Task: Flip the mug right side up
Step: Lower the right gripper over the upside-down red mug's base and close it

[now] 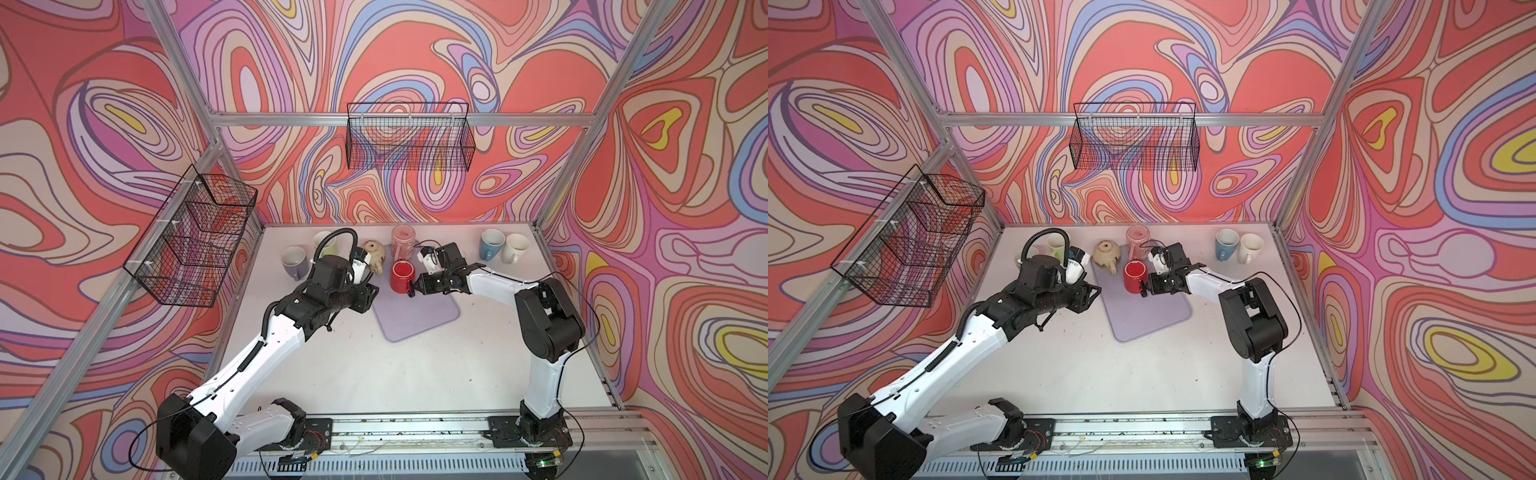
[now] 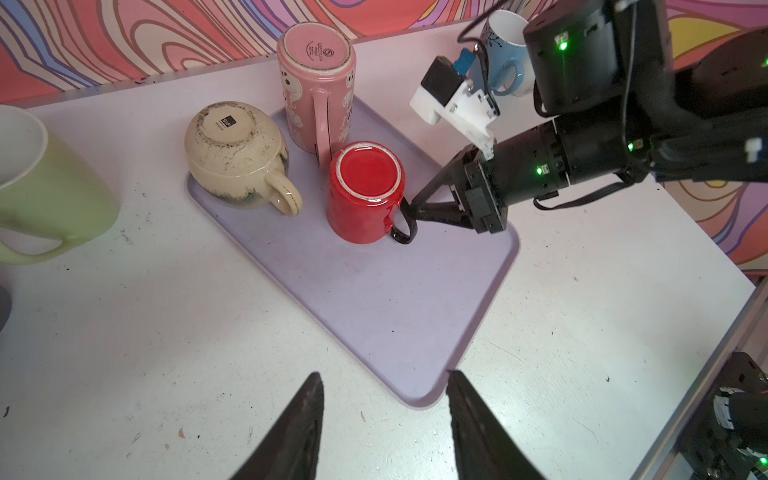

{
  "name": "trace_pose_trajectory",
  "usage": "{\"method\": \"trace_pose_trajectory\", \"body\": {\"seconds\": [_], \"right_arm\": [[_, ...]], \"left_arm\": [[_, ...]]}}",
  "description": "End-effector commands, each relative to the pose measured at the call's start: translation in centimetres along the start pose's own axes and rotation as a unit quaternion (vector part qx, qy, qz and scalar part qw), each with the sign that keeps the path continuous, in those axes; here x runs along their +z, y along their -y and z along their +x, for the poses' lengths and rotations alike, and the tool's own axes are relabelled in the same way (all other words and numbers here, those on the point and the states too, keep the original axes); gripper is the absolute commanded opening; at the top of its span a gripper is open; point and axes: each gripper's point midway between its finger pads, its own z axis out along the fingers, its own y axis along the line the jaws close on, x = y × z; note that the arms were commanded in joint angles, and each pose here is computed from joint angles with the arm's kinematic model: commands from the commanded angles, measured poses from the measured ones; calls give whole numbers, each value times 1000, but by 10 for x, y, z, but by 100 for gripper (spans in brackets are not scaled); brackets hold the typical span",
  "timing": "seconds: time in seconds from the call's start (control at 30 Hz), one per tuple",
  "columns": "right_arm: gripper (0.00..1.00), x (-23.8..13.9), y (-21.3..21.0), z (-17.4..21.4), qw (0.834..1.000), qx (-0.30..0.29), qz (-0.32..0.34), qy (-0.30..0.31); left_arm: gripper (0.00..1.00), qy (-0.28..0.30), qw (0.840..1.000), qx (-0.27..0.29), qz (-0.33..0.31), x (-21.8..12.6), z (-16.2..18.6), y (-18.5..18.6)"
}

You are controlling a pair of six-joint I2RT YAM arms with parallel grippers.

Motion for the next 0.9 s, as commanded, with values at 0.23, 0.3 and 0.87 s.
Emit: {"method": "trace_pose_trajectory", "body": {"seconds": [0.23, 0.3, 0.87], "right_arm": [[20, -39, -21, 13, 999, 7, 7, 39], [25, -45, -24, 18, 999, -2, 21, 41], [60, -16, -40, 17, 987, -74, 141, 8]], "left_arm": [[51, 20, 999, 9, -24, -10, -10, -6], [51, 21, 999, 7, -24, -10, -10, -6], [53, 62, 997, 10, -39, -30, -24, -8]]}}
